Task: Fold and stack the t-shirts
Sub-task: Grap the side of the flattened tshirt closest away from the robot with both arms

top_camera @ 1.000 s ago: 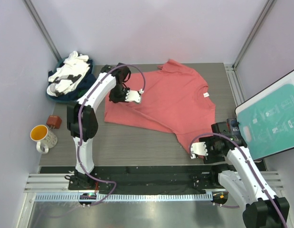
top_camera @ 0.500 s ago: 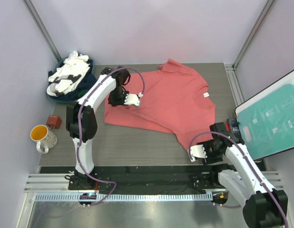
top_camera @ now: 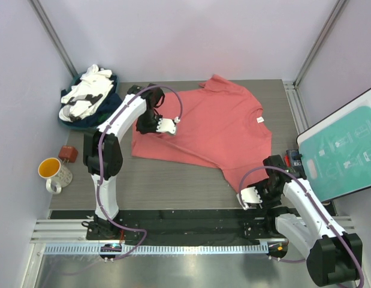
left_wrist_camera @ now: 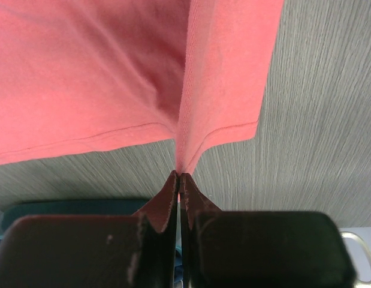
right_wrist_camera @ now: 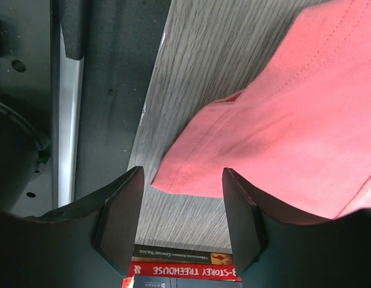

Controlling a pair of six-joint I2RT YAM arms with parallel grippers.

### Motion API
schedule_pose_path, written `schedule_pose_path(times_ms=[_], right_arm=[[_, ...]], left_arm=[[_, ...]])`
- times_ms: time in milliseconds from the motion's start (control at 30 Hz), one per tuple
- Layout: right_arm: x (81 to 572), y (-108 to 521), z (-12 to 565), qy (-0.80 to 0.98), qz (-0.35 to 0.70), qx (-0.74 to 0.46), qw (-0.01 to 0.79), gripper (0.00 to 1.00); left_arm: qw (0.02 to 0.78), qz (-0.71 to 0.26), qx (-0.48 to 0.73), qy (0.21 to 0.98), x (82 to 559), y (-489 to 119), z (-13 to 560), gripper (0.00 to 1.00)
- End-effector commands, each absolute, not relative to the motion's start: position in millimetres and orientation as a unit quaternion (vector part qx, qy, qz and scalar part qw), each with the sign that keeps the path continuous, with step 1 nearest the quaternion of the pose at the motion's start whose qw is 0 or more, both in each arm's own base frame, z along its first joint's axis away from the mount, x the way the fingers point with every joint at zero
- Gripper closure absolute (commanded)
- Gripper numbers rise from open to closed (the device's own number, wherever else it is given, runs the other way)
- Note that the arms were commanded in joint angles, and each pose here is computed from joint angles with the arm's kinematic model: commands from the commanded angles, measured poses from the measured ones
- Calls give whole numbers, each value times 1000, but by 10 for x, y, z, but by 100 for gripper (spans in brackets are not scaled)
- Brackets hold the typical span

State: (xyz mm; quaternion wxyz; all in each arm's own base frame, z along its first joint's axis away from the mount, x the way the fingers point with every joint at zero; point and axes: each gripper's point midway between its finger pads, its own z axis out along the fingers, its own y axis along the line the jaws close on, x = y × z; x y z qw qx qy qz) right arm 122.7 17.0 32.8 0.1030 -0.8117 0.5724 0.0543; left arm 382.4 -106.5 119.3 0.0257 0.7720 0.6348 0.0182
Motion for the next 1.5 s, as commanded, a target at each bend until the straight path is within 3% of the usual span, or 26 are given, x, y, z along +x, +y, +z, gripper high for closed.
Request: schedule_pose_path(times_ms=[0,333,533,700,1100,1467], right_arm=[[1249,197,277,553,55,-824,106,41],[1293,153,92,559,35,-821,107,43],[1394,94,13,559,-5,-821,116,69],[1452,92,78,559,-20,-819,126,99],[2299,123,1401,612,-145,-737,248,99],[3046,-8,1717,625,-266,-663,314,99]], left_arm=[[25,23,774,633,3739,-1016,1363,100],[27,27,775,630,3784,-1027,1369,100],[28,28,777,629,3797,-1029,1373,100],[24,28,777,629,3793,-1009,1366,100],[9,7,742,670,3351,-724,1616,100],[-29,-44,749,660,2783,-620,1754,100]])
